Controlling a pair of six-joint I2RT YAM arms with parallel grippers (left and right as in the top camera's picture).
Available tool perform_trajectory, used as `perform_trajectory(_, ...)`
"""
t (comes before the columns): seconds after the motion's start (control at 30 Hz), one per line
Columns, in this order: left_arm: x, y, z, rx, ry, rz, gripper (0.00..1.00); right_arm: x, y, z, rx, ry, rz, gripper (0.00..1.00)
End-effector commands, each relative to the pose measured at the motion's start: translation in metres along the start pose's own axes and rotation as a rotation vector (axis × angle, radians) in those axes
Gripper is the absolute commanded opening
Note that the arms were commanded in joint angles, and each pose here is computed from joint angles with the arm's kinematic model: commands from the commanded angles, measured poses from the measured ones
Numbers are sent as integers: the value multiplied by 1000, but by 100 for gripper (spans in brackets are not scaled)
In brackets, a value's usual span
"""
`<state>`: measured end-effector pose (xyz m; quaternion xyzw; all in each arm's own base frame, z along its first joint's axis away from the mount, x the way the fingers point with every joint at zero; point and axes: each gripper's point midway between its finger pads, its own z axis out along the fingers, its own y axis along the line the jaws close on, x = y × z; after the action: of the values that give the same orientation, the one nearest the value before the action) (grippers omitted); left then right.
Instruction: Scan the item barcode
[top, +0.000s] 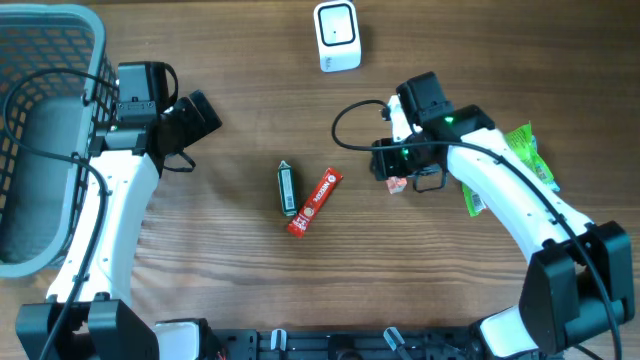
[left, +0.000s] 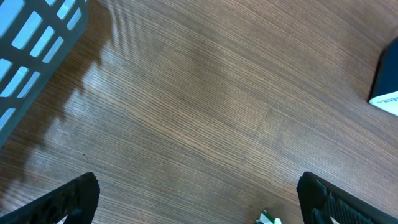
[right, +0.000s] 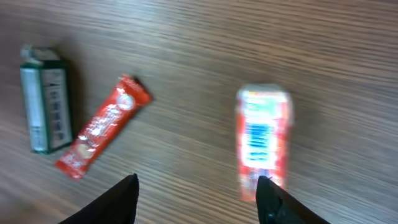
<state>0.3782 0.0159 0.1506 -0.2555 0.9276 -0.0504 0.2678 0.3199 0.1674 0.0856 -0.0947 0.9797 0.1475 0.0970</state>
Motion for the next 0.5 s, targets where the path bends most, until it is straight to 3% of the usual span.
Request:
perform_trajectory(0.0, -7, -1, -5, 3, -23, -6, 100, 3, 36, 5, -83, -2, -1, 60)
perform_trajectory(0.13, -7, -1, -5, 3, -23, -6, 100, 4, 84, 11, -139, -33, 23, 60)
perform_trajectory(0.17, -7, -1, -5, 3, -23, -6, 100, 5, 97, 12, -159, -42, 22, 64)
perform_trajectory(0.2, -7, -1, -5, 3, -23, -6, 100, 4, 108, 13, -176, -55, 12, 86)
perform_trajectory(0.23, -7, -1, -5, 3, -23, -6, 100, 5, 117, 13, -191, -57, 50, 97)
perform_trajectory(0.27, -7, -1, -5, 3, -23, -6, 100, 6, 123, 14, -201, -56, 96, 99)
perform_trajectory(0.33, -7, -1, -5, 3, -23, -6, 100, 7, 136, 14, -220, -67, 115, 98)
perform_trajectory(0.47, -7, -1, -5, 3, -23, -6, 100, 7, 135, 19, -112, -133, 230, 76)
